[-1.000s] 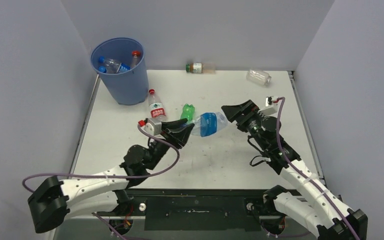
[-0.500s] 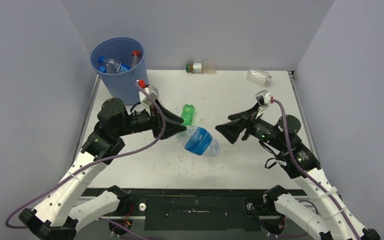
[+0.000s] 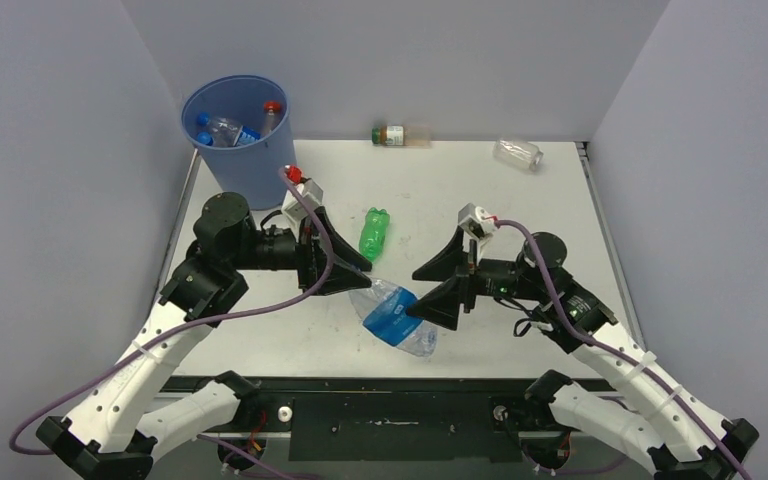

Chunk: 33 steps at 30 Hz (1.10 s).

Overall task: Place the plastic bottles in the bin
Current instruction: Pick up the plastic bottle at the center of the board.

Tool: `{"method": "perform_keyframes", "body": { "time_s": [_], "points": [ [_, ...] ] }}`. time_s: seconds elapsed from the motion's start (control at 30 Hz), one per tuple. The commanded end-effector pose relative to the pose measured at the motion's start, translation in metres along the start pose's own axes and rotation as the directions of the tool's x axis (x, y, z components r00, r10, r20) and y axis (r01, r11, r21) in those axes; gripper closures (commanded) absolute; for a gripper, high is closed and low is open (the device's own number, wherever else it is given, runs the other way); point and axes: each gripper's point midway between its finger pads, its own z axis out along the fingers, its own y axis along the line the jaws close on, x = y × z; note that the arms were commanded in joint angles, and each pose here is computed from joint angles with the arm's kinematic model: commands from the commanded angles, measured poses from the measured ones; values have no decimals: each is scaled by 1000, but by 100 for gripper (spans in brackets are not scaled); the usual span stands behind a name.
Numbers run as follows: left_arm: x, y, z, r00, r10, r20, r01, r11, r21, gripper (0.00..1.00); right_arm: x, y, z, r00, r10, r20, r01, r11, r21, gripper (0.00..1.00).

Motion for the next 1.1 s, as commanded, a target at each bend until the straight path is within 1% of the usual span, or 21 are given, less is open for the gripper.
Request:
{"method": "perform_keyframes", "body": {
  "time_s": [0.0,0.17,0.3,0.37,0.43,0.5,0.53,0.6,0.67,0.73,0.77,0.8,0.83,0.87,0.9,0.97,1.03,1.07],
  "points": [
    [-27,-16,-1,990,105,98,-110,993,43,100,12,12,9,999,-41,-30,39,998,-55,10],
    [-35,-13,1,987,120,105,-123,992,26,100,33,17,23,994,-44,-98,38,997,-66,8],
    [-39,-12,2,986,123,114,-126,992,26,100,44,15,31,992,-36,-121,30,998,-53,0],
    [-39,-13,2,986,118,116,-122,992,31,100,44,10,33,993,-34,-112,31,999,-31,11],
    [-39,-12,2,985,117,123,-122,992,29,100,41,7,33,995,-36,-90,36,999,-8,27],
    [-39,-8,2,983,116,142,-119,993,10,99,35,0,31,998,-43,-53,46,998,45,45],
    [-38,-6,2,983,111,149,-111,994,-6,91,33,-3,30,998,-50,-39,52,997,65,51],
    [-43,-6,0,967,162,197,-161,987,-20,67,30,-5,28,998,-61,-14,62,994,86,58],
    [-46,-9,-5,942,217,256,-215,976,-36,48,25,-5,26,998,-68,18,66,993,96,62],
    [-53,-15,-15,891,291,348,-279,957,-85,27,15,-4,24,994,-80,80,72,992,100,65],
    [-56,-15,-21,864,309,397,-287,951,-114,20,11,-4,23,991,-81,107,69,992,109,66],
    [-61,-13,-27,832,314,457,-274,949,-153,13,7,-4,21,987,-83,140,67,991,117,67],
    [-58,-4,-32,809,291,510,-229,956,-183,6,2,-3,20,981,-84,175,64,991,117,67],
    [-67,-8,-41,765,284,579,-208,958,-195,3,0,-3,18,975,-84,205,62,992,114,68],
    [-68,-5,-46,732,268,626,-182,963,-199,3,-3,0,16,967,-84,240,60,993,106,68],
    [-67,7,-51,706,195,681,-85,978,-192,4,-7,2,13,951,-72,300,46,995,93,68],
    [-67,16,-49,708,126,694,-5,985,-174,4,-9,1,11,939,-65,337,37,995,90,68],
    [-65,18,-45,721,106,685,8,987,-160,4,-9,1,12,935,-62,348,35,996,84,68]
  ]
}}
